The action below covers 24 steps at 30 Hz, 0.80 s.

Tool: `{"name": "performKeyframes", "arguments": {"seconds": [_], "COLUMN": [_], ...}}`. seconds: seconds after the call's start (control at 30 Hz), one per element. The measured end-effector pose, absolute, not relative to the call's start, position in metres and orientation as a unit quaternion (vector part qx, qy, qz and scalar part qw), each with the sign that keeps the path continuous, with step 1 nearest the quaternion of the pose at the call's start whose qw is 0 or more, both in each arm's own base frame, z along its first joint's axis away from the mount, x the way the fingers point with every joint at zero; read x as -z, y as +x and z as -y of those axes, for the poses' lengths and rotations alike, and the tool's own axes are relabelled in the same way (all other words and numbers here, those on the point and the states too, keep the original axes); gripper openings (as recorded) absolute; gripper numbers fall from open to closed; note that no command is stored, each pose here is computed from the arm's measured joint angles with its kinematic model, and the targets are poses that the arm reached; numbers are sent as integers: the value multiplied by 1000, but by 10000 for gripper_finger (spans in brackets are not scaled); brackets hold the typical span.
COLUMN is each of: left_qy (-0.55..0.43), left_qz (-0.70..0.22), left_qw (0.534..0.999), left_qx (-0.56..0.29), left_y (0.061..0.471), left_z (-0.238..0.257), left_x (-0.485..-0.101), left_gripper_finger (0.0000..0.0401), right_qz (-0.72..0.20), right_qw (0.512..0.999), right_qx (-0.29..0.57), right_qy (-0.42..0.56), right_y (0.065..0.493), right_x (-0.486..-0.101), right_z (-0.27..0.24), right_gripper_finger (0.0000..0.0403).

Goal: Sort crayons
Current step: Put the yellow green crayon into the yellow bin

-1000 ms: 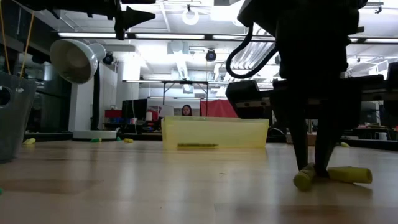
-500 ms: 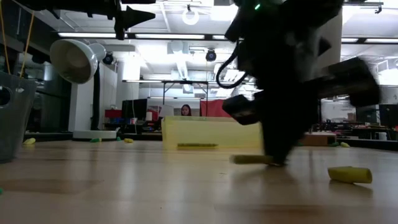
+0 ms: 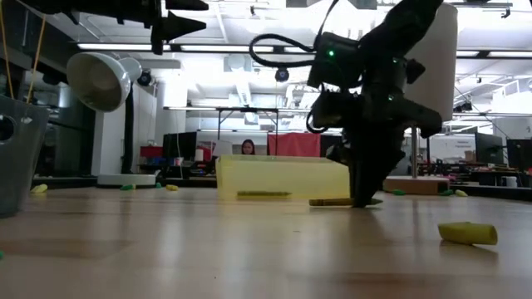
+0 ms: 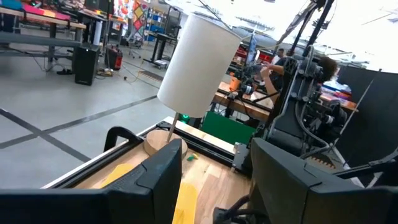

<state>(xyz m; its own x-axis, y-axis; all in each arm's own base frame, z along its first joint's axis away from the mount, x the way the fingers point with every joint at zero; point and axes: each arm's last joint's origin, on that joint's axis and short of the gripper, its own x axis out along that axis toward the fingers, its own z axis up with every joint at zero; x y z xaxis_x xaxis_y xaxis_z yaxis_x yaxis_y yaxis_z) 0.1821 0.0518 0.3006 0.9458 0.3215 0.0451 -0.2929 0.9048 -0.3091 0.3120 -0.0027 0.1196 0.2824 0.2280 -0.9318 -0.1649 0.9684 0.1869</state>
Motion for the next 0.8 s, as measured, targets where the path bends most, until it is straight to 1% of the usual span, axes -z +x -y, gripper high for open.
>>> {"name": "performKeyframes", "arguments": {"seconds": [0.17,0.27,0.37,0.47,0.6,0.7,0.8], "left_qy": [-148,-138,-131,-127,-129,-111,-99], "left_qz": [49,57,62,75,120,139,141], "left_qw": [975,975,975,974,971,972,976], "left_qx": [-161,-165,-167,-170,-164,-155,-133], "left_y": [182,182,182,181,180,179,179], "left_z": [-52,-52,-52,-53,-52,-52,-50], "left_x": [-301,-303,-304,-306,-315,-319,-320], "left_gripper_finger": [181,181,181,181,181,181,181], "right_qz": [-569,-498,-442,-357,-233,-113,-14], "right_qw": [814,860,892,932,972,990,995], "right_qx": [-112,-108,-92,-56,-4,19,17], "right_qy": [-15,-29,-20,-6,43,84,102], "right_y": [301,304,304,303,300,300,303], "right_x": [-143,-171,-193,-222,-259,-287,-306], "right_z": [11,18,27,41,60,71,73], "right_gripper_finger": [0,0,0,0,0,0,0]}}
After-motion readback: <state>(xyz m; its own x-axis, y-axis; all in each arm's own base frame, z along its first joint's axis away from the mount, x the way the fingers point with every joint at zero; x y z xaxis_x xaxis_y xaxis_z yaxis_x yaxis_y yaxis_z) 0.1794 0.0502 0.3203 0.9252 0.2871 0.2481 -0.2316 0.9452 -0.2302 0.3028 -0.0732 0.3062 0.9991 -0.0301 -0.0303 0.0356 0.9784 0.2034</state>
